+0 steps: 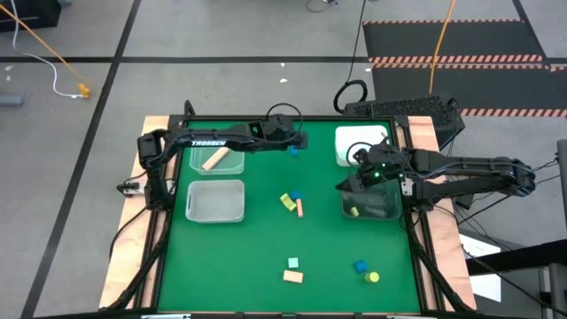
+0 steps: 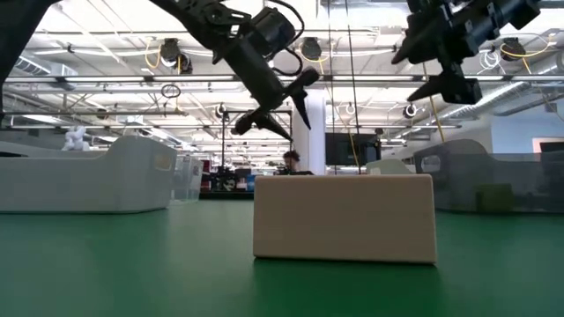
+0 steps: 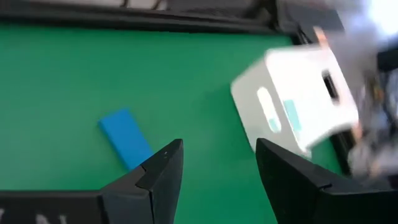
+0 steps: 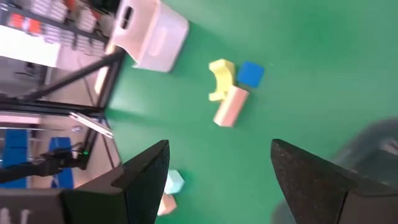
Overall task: Sort & place blocks by color
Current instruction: Put the top blue block into the gray bin
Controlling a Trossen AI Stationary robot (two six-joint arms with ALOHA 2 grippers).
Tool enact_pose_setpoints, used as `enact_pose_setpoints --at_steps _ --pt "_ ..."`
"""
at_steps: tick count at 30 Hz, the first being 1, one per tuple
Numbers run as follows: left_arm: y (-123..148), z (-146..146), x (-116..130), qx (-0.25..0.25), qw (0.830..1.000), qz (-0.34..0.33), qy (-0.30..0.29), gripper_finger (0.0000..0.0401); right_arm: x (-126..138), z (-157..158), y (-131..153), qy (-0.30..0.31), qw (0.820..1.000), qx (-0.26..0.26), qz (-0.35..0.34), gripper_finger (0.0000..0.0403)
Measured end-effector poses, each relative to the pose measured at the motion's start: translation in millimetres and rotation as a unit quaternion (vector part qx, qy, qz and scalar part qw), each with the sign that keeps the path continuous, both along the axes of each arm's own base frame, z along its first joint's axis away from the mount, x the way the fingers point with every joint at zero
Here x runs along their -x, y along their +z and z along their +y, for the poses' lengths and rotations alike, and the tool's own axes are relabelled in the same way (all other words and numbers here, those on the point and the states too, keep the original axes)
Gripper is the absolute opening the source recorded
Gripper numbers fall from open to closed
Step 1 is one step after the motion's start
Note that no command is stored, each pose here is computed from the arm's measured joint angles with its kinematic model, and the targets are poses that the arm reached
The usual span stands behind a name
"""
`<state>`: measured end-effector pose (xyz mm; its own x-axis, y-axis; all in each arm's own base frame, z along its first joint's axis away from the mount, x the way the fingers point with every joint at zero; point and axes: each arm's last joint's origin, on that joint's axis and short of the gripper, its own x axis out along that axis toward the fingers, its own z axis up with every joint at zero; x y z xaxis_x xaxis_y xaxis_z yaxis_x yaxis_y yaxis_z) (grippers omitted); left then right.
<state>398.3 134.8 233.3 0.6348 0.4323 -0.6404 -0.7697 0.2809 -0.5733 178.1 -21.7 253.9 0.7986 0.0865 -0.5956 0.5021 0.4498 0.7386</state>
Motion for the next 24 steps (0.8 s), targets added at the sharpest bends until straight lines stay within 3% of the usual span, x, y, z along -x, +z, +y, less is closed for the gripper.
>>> enact_pose_setpoints --at_steps 3,8,12,20,24 --pt "-11 -2 -5 0.052 0.995 -0.032 0.082 0.0202 -2 0 3 0.0 1.0 0.003 -0.017 0.0272" --pt "-41 3 -14 0.122 0.984 -0.004 0.127 0.0202 -4 -1 6 0.0 0.999 0.006 -0.036 0.0272" --pt "-48 14 -19 0.176 0.974 0.037 0.138 0.0202 -4 -1 6 0.0 0.999 0.006 -0.039 0.0272" --pt "-40 44 -34 0.205 0.964 0.085 0.144 0.0202 -4 -1 6 0.0 0.999 0.006 -0.039 0.0272" --pt "-57 51 -40 0.244 0.952 0.122 0.139 0.0202 -4 -1 6 0.0 0.999 0.006 -0.039 0.0272"
